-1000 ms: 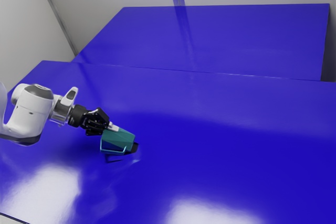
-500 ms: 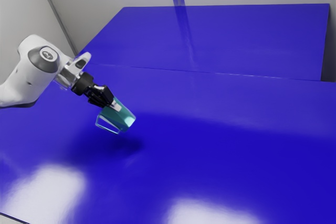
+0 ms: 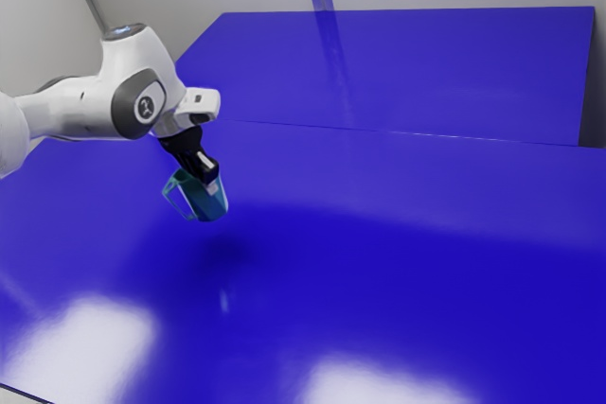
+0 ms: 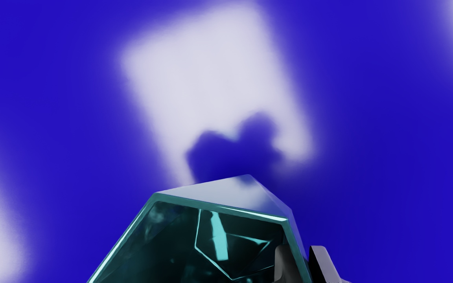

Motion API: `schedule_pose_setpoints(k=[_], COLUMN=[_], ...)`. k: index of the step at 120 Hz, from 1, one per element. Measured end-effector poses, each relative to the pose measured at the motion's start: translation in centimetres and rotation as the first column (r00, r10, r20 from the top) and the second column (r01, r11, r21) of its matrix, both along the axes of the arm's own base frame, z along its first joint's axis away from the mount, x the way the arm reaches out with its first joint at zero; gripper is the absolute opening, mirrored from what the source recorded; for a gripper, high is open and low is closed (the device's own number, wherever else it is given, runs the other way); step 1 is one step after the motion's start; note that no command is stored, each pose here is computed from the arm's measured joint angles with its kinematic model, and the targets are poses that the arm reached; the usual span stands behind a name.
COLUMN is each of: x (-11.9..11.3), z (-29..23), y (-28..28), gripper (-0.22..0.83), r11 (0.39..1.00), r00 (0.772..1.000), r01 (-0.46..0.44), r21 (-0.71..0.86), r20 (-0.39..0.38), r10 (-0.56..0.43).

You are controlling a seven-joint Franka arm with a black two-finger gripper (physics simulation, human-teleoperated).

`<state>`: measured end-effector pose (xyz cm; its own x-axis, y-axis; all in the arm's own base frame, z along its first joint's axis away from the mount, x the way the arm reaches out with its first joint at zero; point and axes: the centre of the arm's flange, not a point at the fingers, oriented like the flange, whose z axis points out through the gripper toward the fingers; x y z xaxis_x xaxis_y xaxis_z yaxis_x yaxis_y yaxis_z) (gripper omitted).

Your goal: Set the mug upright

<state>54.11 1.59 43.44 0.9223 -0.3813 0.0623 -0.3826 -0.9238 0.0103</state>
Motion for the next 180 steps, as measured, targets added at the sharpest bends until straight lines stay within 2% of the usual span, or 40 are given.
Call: schedule_pose_setpoints(k=[35,69,74,97,111,128,143,159,180], x=[1.3,1.5,1.5,1.5,1.4,2.1,4.4,6.3,6.5], z=[-5.6,-8.4,-8.5,-8.0,-6.1,-2.2,3.3,8.8,13.6], y=[-0.2,-0.6,-0.6,-0.7,-0.8,-0.8,-0.7,-0.7,-0.9], gripper=[-0.17,-0.16,-0.12,0.29,0.43,0.52,0.56,0.59,0.6], r11=[0.998,0.995,0.995,0.993,0.992,0.99,0.988,0.987,0.988], r00=[0.998,0.995,0.994,0.993,0.992,0.989,0.985,0.984,0.987], r01=[-0.053,-0.093,-0.099,-0.117,-0.125,-0.14,-0.15,-0.154,-0.147], r21=[0.03,0.033,0.031,0.022,0.016,-0.008,-0.031,-0.052,-0.057], r20=[-0.028,-0.033,-0.031,-0.018,0.012,0.043,0.076,0.079,0.054], r10=[0.054,0.094,0.1,0.117,0.125,0.141,0.152,0.157,0.15])
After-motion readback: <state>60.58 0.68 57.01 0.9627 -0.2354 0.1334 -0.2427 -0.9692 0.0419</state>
